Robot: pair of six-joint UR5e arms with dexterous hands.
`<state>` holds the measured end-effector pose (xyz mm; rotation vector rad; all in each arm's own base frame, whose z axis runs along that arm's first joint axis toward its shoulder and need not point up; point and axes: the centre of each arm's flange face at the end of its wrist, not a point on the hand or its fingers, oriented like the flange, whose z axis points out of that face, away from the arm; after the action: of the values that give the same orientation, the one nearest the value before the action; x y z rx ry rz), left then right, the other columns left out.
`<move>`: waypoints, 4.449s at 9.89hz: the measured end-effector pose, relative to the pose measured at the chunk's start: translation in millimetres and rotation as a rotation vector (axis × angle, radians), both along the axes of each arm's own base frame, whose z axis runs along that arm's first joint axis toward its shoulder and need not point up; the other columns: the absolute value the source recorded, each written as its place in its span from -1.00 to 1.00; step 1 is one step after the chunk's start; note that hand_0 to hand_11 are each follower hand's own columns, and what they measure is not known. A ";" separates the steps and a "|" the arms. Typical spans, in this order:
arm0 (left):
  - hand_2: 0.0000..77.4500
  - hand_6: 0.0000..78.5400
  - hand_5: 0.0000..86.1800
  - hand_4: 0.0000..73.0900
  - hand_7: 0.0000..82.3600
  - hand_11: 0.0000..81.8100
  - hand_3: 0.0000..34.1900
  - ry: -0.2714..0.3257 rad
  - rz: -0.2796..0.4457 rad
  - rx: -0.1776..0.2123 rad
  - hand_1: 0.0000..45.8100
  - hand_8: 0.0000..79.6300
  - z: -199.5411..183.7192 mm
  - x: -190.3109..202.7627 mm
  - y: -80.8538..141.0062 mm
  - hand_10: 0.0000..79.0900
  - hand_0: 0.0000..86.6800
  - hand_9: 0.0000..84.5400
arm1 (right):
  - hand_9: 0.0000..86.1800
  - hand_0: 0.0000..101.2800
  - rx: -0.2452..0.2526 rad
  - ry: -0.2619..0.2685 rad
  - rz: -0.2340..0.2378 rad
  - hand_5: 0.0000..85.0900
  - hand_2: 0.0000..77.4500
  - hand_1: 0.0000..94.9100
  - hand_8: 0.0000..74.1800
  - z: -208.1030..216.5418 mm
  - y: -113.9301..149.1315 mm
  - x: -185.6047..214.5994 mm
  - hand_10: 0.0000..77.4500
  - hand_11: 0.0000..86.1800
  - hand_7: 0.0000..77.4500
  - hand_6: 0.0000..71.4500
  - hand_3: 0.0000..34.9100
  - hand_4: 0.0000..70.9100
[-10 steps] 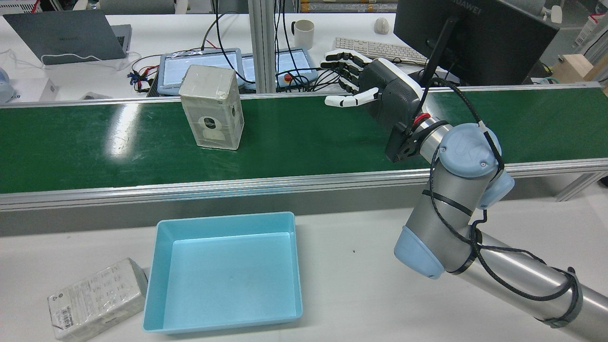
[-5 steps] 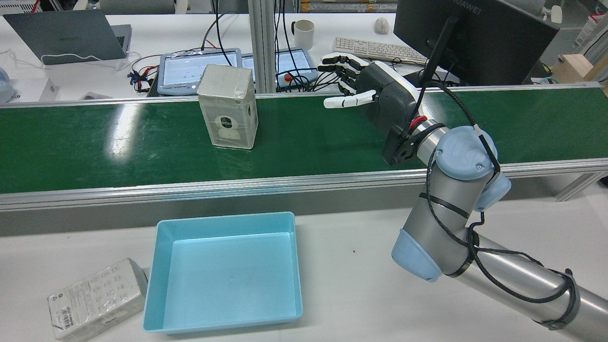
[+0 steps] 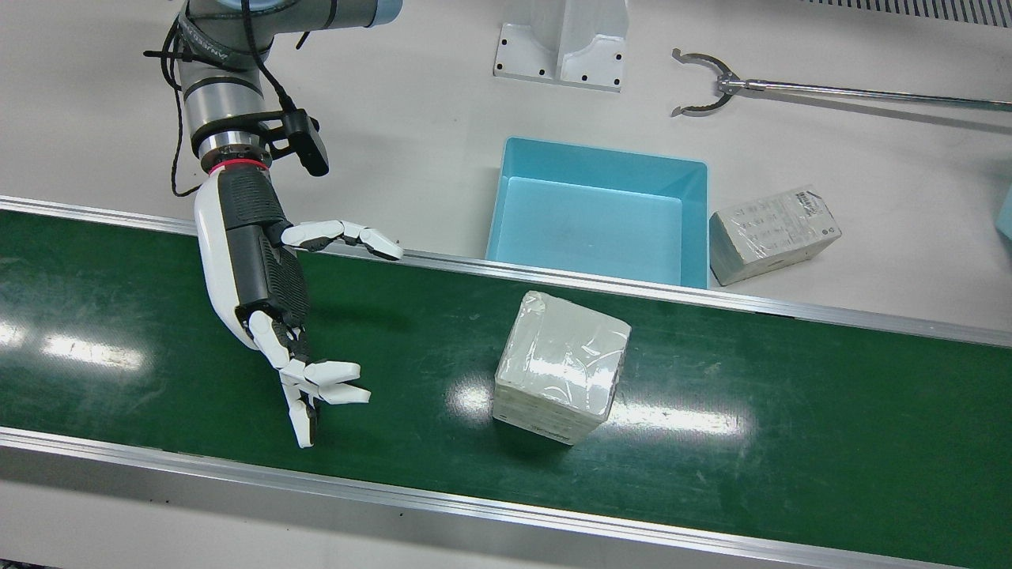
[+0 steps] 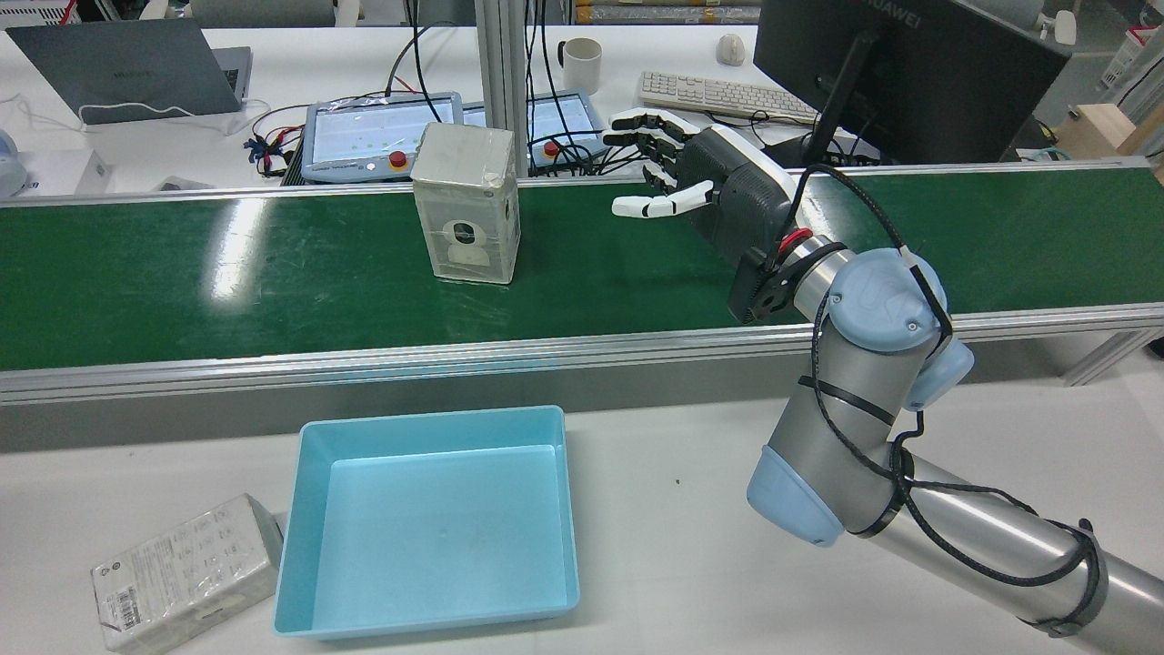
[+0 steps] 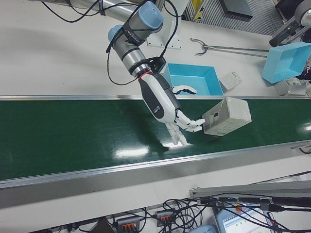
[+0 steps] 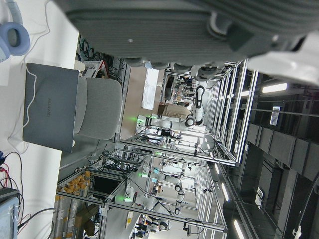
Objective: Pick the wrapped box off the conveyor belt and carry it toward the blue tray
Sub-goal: 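Hold the open right hand in the path of the approaching wrapped box, then close the right hand fingers around the white wrapped box, then lift the box off the belt and swing it over the blue tray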
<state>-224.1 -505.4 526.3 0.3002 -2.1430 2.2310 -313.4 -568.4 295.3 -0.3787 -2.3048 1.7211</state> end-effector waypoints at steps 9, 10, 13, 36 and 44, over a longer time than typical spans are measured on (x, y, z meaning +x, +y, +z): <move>-0.99 -1.00 -0.97 -1.00 -1.00 -1.00 -1.00 0.000 0.000 0.000 -1.00 -1.00 0.0 0.0 0.0 -1.00 -1.00 -1.00 | -0.85 -0.01 -0.021 0.035 0.001 -0.23 -0.42 -0.60 -1.00 18.0 -10.4 -13.0 -1.00 -0.96 -0.35 -0.86 -0.12 -0.68; -0.99 -1.00 -0.97 -1.00 -1.00 -1.00 -1.00 0.000 0.000 0.000 -1.00 -1.00 0.0 0.0 0.0 -0.99 -1.00 -1.00 | -0.86 -0.01 -0.021 0.035 0.001 -0.23 -0.45 -0.61 -1.00 18.3 -10.7 -13.4 -1.00 -0.96 -0.35 -0.86 -0.12 -0.68; -0.99 -1.00 -0.97 -1.00 -0.99 -1.00 -1.00 0.000 0.000 0.000 -1.00 -1.00 0.0 0.0 0.0 -0.99 -1.00 -1.00 | -0.86 -0.01 -0.021 0.035 0.000 -0.23 -0.55 -0.66 -1.00 18.2 -10.7 -14.3 -1.00 -0.96 -0.35 -0.86 -0.09 -0.68; -0.99 -1.00 -0.97 -1.00 -1.00 -1.00 -1.00 0.000 0.000 0.000 -1.00 -0.99 0.0 0.0 0.0 -1.00 -1.00 -1.00 | 0.38 0.08 0.109 -0.075 0.002 0.47 -0.16 -0.72 0.06 -88.2 25.4 -8.7 0.07 -0.01 0.51 -0.01 -0.85 0.00; -0.99 -1.00 -0.97 -1.00 -1.00 -1.00 -1.00 0.000 0.000 0.000 -1.00 -1.00 0.0 0.0 0.0 -1.00 -1.00 -1.00 | 0.94 -0.05 0.151 -0.062 -0.116 0.99 -0.07 -0.99 0.79 -131.4 162.3 -153.6 0.17 0.37 1.00 0.76 -0.89 0.83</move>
<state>-224.1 -505.5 526.3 0.3002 -2.1430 2.2310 -467.0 -406.1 163.9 -0.5306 -2.3866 1.4904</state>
